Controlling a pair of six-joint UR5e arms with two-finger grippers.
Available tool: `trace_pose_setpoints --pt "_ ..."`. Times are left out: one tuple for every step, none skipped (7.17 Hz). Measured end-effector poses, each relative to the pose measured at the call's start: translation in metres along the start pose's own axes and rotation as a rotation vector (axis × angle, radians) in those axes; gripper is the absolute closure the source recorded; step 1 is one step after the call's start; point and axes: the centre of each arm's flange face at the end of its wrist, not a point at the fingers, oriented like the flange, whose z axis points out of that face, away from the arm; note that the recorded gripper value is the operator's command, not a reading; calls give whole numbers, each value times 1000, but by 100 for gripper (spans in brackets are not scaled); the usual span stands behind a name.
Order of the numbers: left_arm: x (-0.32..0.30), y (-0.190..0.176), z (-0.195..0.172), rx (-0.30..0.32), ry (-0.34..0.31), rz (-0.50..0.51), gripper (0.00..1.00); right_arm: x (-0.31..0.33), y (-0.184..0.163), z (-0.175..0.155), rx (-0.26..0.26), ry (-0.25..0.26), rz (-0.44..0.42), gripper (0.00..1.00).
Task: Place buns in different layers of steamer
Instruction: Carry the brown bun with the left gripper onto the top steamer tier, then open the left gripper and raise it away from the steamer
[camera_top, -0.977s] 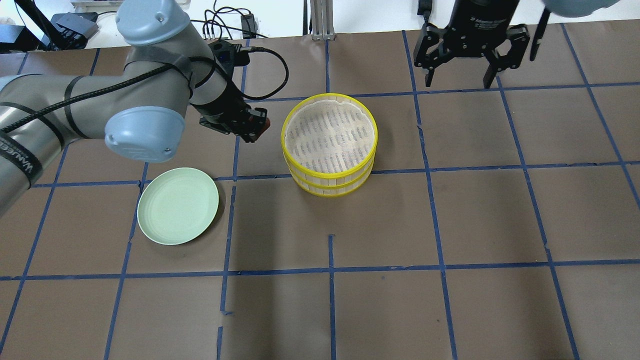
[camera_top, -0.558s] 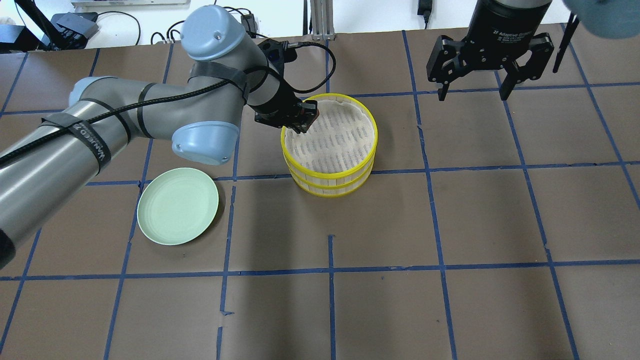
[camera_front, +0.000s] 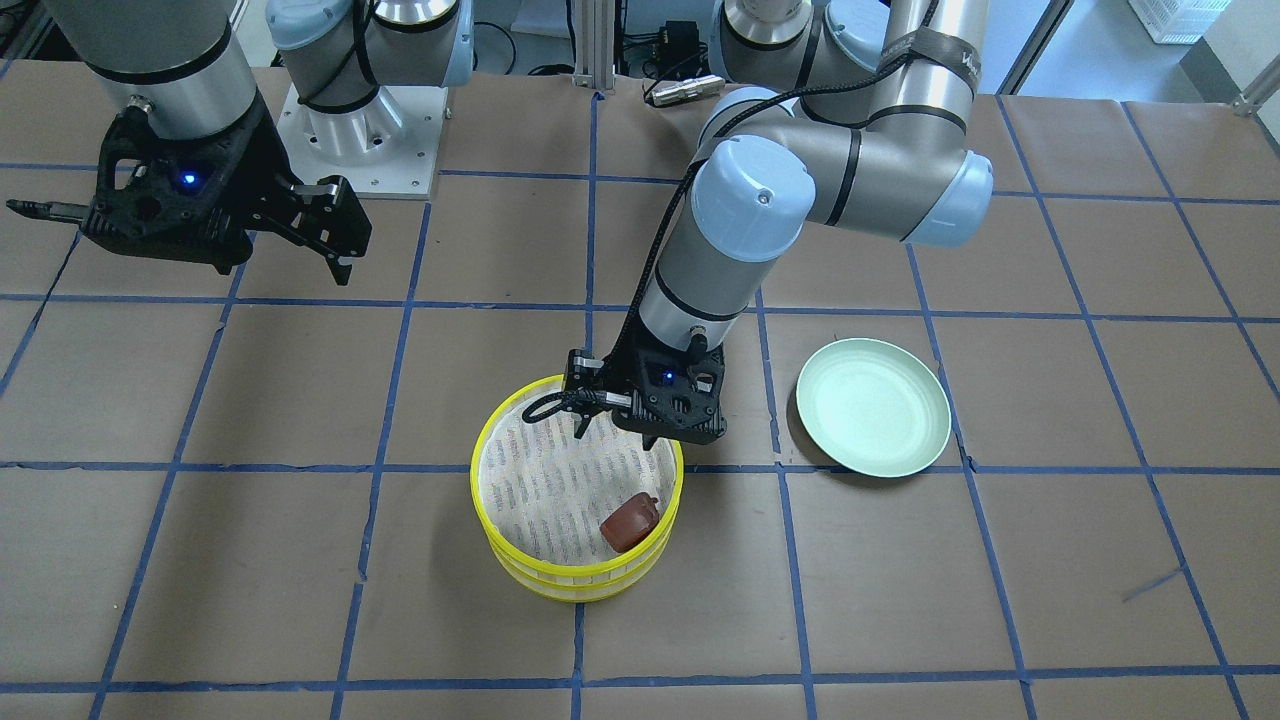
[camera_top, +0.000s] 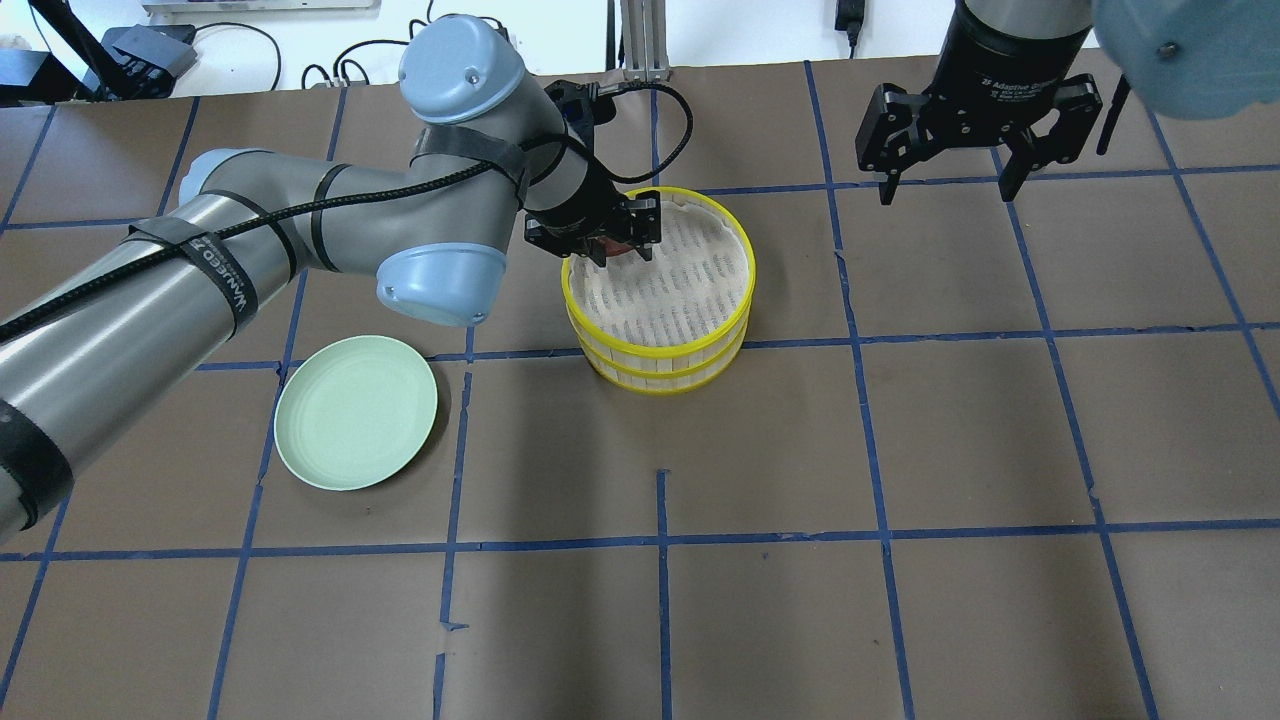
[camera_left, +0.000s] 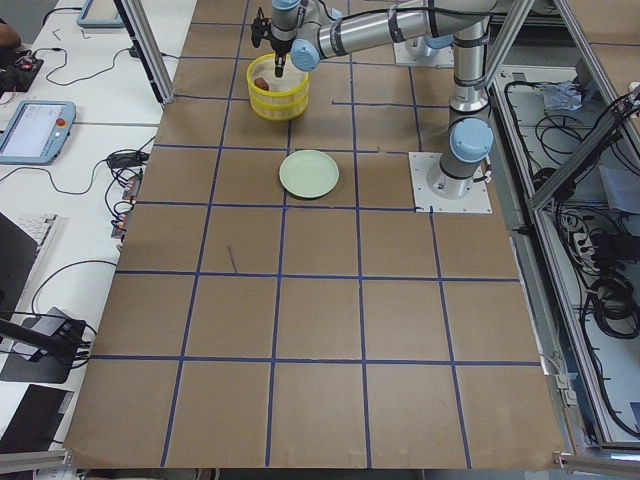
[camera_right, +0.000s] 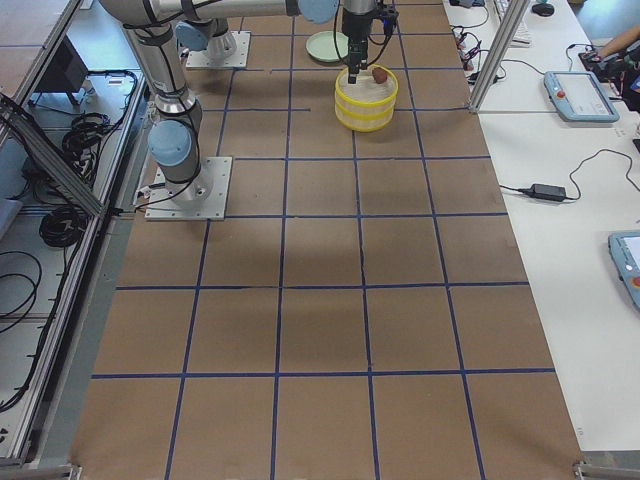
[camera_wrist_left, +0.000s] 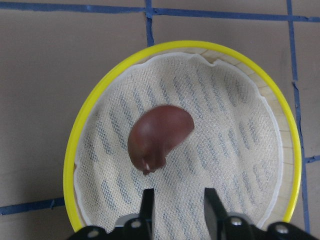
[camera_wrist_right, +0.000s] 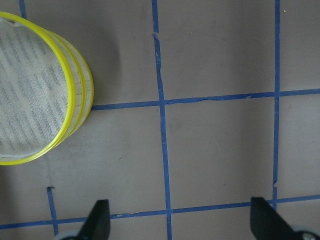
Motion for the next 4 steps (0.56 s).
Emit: trace_pose_setpoints --pt "1 -3 -15 13 -4 14 0 0 0 0 0 -1 0 0" --pt "-1 -9 -38 15 -28 43 0 0 0 0 -1 -2 1 0" --pt "-5 -12 -62 -5 -74 75 0 0 0 1 -3 -3 1 0" --pt "-11 -12 -82 -18 -126 88 0 0 0 2 -5 -4 0 0"
